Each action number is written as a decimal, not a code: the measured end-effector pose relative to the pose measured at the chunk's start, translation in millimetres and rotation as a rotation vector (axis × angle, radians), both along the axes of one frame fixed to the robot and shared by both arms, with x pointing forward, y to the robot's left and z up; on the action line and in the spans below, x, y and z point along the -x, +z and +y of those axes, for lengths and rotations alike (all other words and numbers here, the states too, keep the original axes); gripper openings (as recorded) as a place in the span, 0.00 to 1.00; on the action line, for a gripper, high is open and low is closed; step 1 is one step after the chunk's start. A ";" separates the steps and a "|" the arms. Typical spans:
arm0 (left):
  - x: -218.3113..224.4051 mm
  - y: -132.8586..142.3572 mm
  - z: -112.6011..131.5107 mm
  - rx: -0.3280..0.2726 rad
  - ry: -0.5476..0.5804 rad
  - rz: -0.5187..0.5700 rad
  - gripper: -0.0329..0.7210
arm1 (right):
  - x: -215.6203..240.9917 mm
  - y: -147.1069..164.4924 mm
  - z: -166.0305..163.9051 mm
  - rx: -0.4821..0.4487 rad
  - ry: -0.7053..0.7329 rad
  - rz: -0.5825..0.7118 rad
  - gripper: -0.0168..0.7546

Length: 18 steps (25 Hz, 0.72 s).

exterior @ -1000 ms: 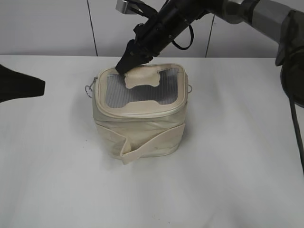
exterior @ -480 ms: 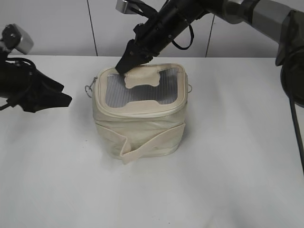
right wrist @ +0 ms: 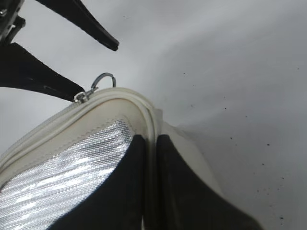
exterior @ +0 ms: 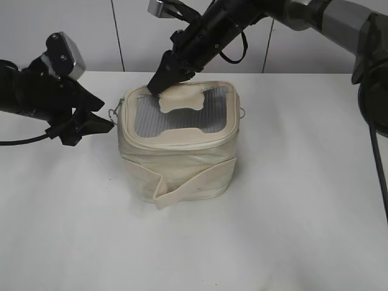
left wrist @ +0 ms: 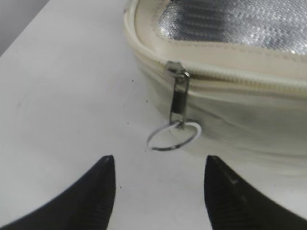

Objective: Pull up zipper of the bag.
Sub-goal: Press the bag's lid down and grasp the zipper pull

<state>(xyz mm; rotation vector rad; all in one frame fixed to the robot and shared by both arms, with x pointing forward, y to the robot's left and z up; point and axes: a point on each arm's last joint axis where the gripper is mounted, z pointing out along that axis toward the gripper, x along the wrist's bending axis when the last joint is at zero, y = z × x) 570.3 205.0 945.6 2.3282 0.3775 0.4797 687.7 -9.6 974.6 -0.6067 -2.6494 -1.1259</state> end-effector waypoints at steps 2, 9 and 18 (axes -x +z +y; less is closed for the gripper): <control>-5.2 0.9 -3.9 0.001 -0.006 -0.011 0.64 | 0.2 0.0 0.3 0.000 0.000 0.001 0.08; -10.9 -9.2 -13.1 -0.004 -0.038 0.008 0.64 | 0.2 0.0 0.3 0.000 0.000 0.001 0.08; -8.7 -17.5 -27.4 -0.064 -0.064 -0.005 0.47 | 0.2 -0.1 0.3 0.001 -0.002 0.002 0.08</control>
